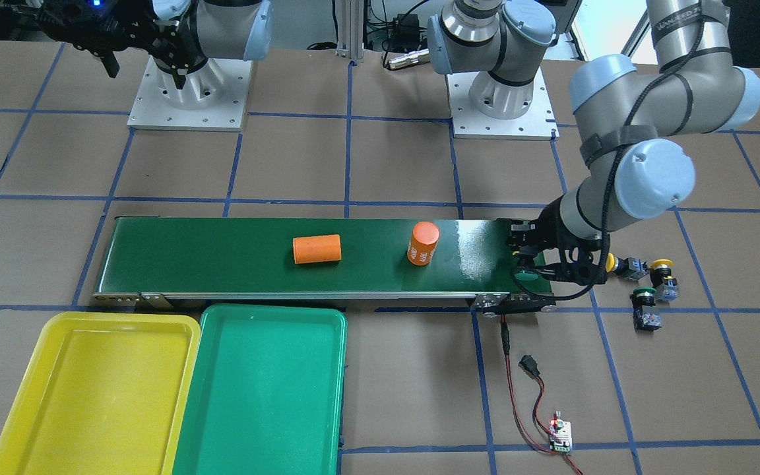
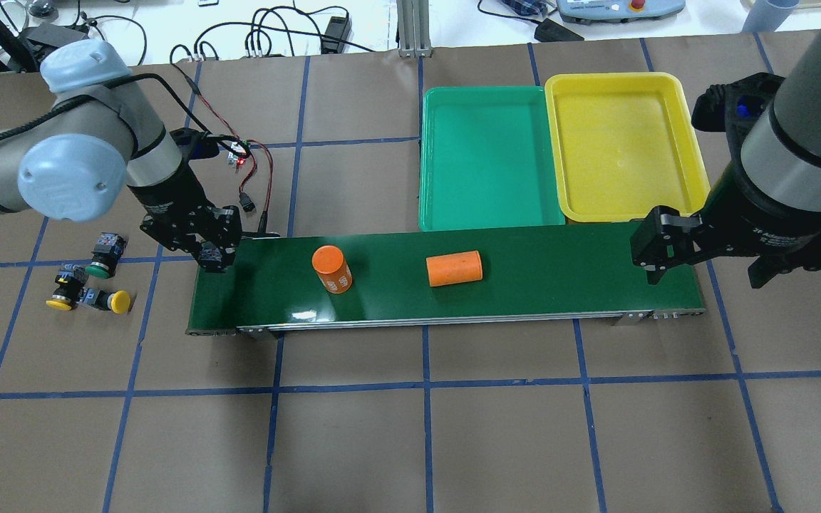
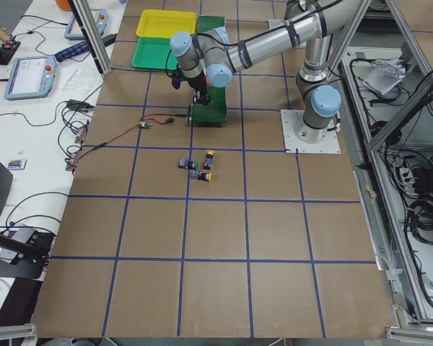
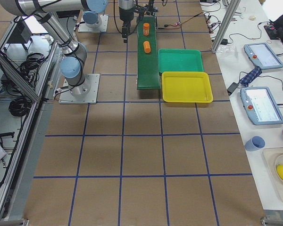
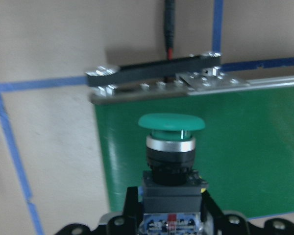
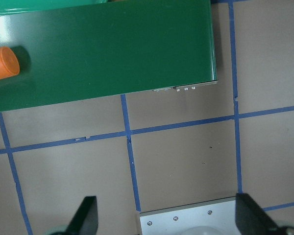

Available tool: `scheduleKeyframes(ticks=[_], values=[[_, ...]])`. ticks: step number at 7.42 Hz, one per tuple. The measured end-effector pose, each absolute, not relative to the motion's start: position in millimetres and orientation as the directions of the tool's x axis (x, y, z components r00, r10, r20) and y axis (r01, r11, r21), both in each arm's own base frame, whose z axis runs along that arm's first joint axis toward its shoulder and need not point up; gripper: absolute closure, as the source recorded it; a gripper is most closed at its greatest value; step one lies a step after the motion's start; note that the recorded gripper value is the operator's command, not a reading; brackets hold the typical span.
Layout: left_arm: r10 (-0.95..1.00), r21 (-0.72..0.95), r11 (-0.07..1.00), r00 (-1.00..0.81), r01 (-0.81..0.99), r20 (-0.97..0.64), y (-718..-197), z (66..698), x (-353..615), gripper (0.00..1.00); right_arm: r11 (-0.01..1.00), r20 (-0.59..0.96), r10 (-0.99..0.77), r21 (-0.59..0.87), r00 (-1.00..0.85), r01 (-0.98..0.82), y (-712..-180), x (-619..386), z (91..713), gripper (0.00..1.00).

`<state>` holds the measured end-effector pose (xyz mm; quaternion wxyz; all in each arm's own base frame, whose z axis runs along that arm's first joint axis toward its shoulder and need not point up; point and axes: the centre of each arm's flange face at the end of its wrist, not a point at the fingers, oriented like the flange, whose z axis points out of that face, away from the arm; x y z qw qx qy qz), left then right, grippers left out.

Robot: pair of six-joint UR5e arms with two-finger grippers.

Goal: Sort buttons by color to trays
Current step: 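Carry the green-capped button to the belt and release it, then return the left gripper and grasp another green-capped button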

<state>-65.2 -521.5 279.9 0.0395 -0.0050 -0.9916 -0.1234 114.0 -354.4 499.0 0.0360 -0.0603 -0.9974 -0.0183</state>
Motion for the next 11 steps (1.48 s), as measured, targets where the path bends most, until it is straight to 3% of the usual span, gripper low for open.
scheduleKeyframes(ticks=[1, 2, 4, 7, 9, 11], values=[[-0.025, 0.216, 0.976, -0.998, -0.011, 0.065, -506.4, 267.9, -75.9, 1.00, 0.992, 0.044, 0.119, 0.039, -0.992, 0.121, -354.2, 117.1, 497.0, 0.00], [-0.045, 0.188, 0.982, -0.997, -0.034, 0.056, -496.1, 259.3, -80.9, 0.24, 0.992, 0.023, 0.118, 0.043, -0.993, 0.118, -354.1, 119.4, 496.0, 0.00], [-0.056, 0.173, 0.984, -0.997, -0.046, 0.051, -490.5, 248.2, -83.8, 0.00, 0.992, 0.012, 0.114, 0.046, -0.993, 0.114, -354.3, 120.5, 495.3, 0.00], [-0.042, 0.113, 0.993, -0.998, -0.036, 0.053, -520.0, 289.7, -59.9, 0.00, 0.993, 0.015, 0.111, 0.047, -0.994, 0.112, -354.5, 120.1, 494.9, 0.00], [0.025, 0.115, 0.993, -0.999, 0.030, 0.047, -561.1, 316.7, 25.0, 0.00, 0.993, 0.014, 0.110, 0.046, -0.994, 0.110, -354.4, 120.2, 495.0, 0.00], [0.078, 0.121, 0.989, -0.995, 0.084, 0.055, -588.2, 295.8, 111.7, 0.00, 0.993, 0.014, 0.109, 0.047, -0.994, 0.109, -354.2, 120.3, 494.6, 0.00]])
